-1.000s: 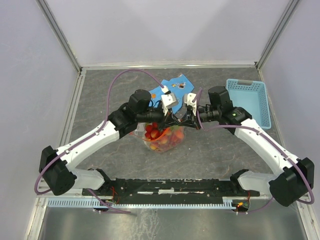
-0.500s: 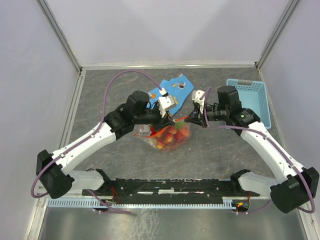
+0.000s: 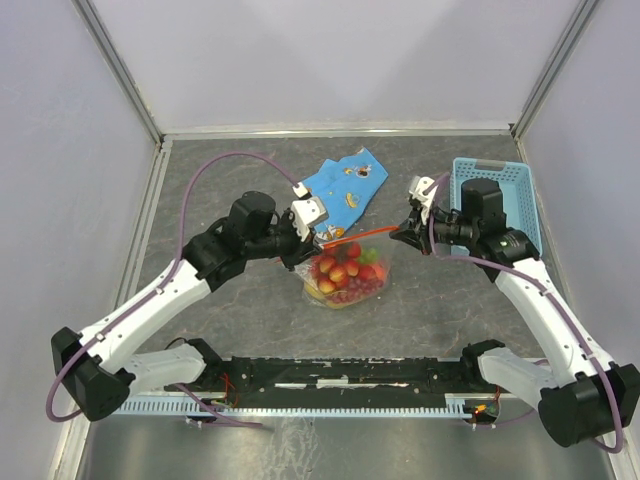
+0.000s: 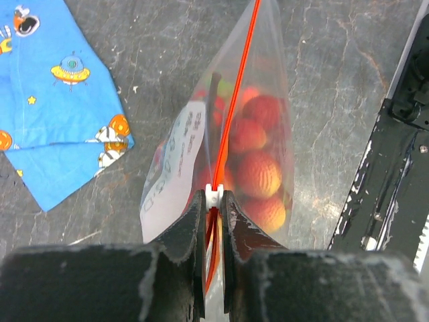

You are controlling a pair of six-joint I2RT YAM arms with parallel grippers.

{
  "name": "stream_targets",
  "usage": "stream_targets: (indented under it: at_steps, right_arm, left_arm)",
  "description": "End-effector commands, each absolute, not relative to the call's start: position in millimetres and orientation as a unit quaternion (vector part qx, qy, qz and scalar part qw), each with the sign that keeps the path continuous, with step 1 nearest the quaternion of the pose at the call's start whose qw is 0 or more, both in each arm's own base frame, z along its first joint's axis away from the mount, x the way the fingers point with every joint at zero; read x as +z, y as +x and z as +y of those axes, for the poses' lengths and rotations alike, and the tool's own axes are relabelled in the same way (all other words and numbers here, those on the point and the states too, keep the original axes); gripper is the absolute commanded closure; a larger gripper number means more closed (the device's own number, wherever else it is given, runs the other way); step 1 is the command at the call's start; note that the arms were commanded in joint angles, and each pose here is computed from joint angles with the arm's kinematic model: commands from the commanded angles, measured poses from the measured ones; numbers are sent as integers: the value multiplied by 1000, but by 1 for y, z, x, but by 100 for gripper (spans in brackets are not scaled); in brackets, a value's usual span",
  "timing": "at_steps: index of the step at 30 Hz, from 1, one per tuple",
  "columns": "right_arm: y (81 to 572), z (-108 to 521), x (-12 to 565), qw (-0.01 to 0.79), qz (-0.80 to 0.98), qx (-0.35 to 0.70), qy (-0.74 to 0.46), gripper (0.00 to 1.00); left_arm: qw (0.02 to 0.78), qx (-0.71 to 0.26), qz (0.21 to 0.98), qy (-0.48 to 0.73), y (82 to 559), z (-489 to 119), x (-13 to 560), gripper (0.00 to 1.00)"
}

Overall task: Place the food in the zip-top bag and seal the zipper
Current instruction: Zip the zipper food storage bag at the center of the board.

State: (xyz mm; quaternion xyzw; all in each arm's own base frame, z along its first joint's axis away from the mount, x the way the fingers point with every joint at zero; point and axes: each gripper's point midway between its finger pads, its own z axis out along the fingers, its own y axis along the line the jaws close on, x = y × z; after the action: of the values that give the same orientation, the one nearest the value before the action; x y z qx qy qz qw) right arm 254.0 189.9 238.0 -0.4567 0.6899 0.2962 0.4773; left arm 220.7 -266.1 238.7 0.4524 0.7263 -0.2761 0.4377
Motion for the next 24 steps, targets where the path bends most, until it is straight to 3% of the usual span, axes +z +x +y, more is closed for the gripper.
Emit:
stream_targets:
  at_steps: [1, 17, 24]
  right_arm:
    - [275, 170, 252, 519, 705, 247, -416, 98]
    - [305, 127, 248, 548, 756, 171, -314, 98]
    - [308, 133, 247, 555, 747, 192, -311, 98]
  left_arm:
    - [456, -245, 740, 430, 221, -243, 247, 97]
    - [452, -176, 799, 355, 216, -196, 235, 97]
    - [461, -163, 811, 321, 218, -186, 238, 97]
